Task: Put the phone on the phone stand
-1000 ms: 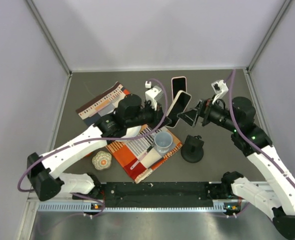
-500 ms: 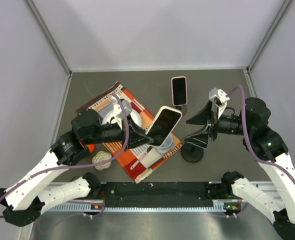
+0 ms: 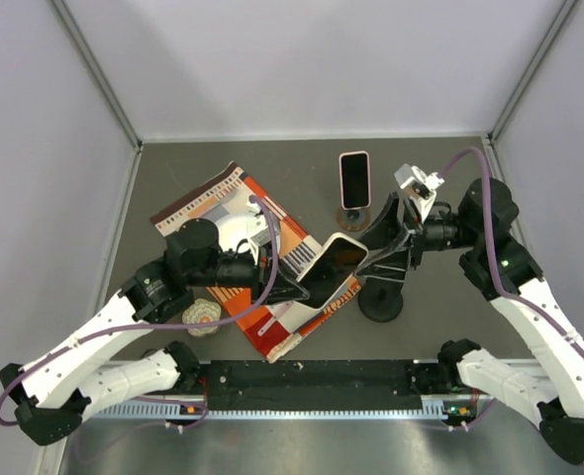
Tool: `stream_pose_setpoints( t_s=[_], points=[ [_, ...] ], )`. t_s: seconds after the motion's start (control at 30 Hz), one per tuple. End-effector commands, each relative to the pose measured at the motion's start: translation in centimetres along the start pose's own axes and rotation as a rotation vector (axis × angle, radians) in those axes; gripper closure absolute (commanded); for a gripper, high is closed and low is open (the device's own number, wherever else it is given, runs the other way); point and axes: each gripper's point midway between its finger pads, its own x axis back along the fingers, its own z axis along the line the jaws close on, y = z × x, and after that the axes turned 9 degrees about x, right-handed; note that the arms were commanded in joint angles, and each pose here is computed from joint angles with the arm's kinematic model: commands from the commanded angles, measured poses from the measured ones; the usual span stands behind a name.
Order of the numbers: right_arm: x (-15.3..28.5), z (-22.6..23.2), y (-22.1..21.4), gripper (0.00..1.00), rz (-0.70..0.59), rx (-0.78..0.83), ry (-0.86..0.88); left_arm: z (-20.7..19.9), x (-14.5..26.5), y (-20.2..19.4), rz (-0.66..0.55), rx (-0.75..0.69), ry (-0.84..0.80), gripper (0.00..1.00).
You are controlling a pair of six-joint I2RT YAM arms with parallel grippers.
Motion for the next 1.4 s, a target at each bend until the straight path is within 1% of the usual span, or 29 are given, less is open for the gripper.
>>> stream_pose_setpoints(
  t_s=[0.0,0.07,0.1,0.27,0.3,0.37,0.4,0.47,0.57,0.6,0.63,0.67,0.7,0.73,0.77,0.8,0.83,0.9,0.93,0.97,1.0,1.03,1.1,1.13,1.17,1.23,1.27,1.3,1.37],
  points=[
    [-1.3,0.7,0.8,0.45,-0.023,0.013,0.095,-1.9,-0.2,2.3,-0.076,-0.077,-0.092,1.0],
    [-1.5,0.8,0.8,0.48,-0.025,0.02,0.089,-2.0,-0.3,2.2,-0.07,-0.081,-0.102,1.0],
    [-1.6,0.6,0.7,0.56,-0.028,0.018,0.085,-1.9,-0.3,2.2,-0.068,-0.082,-0.1,1.0],
    [-1.9,1.3,0.2,0.71,-0.018,-0.002,0.132,-1.8,-0.4,2.4,-0.08,-0.085,-0.09,1.0],
    [-1.9,1.2,-0.1,0.78,-0.014,-0.005,0.136,-1.8,-0.3,2.5,-0.084,-0.09,-0.094,1.0],
    [-2.0,1.1,-0.4,0.87,-0.011,-0.017,0.134,-1.8,-0.4,2.4,-0.084,-0.09,-0.095,1.0],
    [-2.0,1.1,-0.7,0.96,-0.009,-0.029,0.134,-1.7,-0.5,2.3,-0.08,-0.087,-0.094,1.0],
    [-2.0,1.2,-0.8,1.0,-0.011,-0.037,0.139,-1.6,-0.5,2.3,-0.079,-0.085,-0.092,1.0],
    [-1.9,1.4,-0.6,1.0,-0.019,-0.007,0.133,-1.4,-0.5,2.4,-0.087,-0.084,-0.079,1.0],
    [-1.9,1.1,-0.4,1.0,-0.027,0.017,0.112,-1.0,-0.4,3.1,-0.112,-0.093,-0.043,0.99],
    [-1.9,-0.2,-0.8,1.0,-0.018,-0.012,0.016,-0.4,-0.3,2.8,-0.101,-0.078,-0.003,0.92],
    [-1.5,-0.7,-0.5,1.0,-0.026,0.06,-0.043,0.3,-0.2,3.1,-0.112,-0.082,0.043,0.76],
    [-1.1,-1.4,-0.2,1.0,-0.034,0.089,-0.117,1.4,0.3,4.1,-0.154,-0.081,0.127,0.66],
    [-0.1,-4.3,0.2,1.0,-0.045,0.104,-0.318,2.2,0.8,4.2,-0.166,-0.072,0.182,0.58],
    [1.4,-4.2,0.9,1.0,-0.066,0.162,-0.409,2.7,1.2,4.6,-0.19,-0.069,0.225,0.53],
    [2.3,-4.8,0.9,1.0,-0.076,0.19,-0.483,2.9,1.9,5.0,-0.226,-0.071,0.259,0.45],
    [4.0,-6.1,1.5,1.0,-0.105,0.211,-0.622,4.1,2.7,5.6,-0.277,-0.067,0.336,0.42],
    [6.1,-5.2,3.0,1.0,-0.178,0.276,-0.714,4.9,3.5,5.9,-0.336,-0.069,0.384,0.39],
    [7.7,-5.7,3.8,1.0,-0.212,0.283,-0.809,5.5,3.8,6.2,-0.364,-0.067,0.413,0.38],
    [8.4,-5.8,4.1,1.0,-0.228,0.283,-0.849,5.6,3.7,6.5,-0.387,-0.064,0.413,0.38],
    [9.3,-5.6,4.7,1.0,-0.239,0.286,-0.893,6.3,3.1,5.8,-0.375,-0.053,0.414,0.39],
    [10.8,-5.9,5.0,1.0,-0.254,0.278,-0.977,6.2,2.5,5.5,-0.358,-0.047,0.385,0.41],
    [12.3,-5.6,5.5,1.0,-0.23,0.3,-1.043,6.9,0.4,5.0,-0.325,-0.036,0.346,0.48],
    [13.6,-5.8,5.8,1.0,-0.234,0.303,-1.111,7.1,-0.5,4.6,-0.296,-0.031,0.329,0.52],
    [14.5,-5.4,6.6,1.0,-0.233,0.335,-1.144,8.0,-2.1,3.8,-0.244,-0.016,0.324,0.53],
    [16.2,-5.2,6.5,1.0,-0.199,0.338,-1.222,8.4,-3.5,4.0,-0.228,-0.02,0.328,0.55],
    [16.8,-4.5,7.3,1.0,-0.202,0.359,-1.232,9.4,-4.8,3.5,-0.206,-0.02,0.367,0.56],
    [17.2,-4.2,7.5,1.0,-0.182,0.388,-1.242,9.3,-5.6,4.2,-0.228,-0.037,0.368,0.56],
    [17.8,-3.3,8.1,1.0,-0.164,0.414,-1.252,9.6,-7.9,3.6,-0.209,-0.066,0.383,0.58]
  ],
)
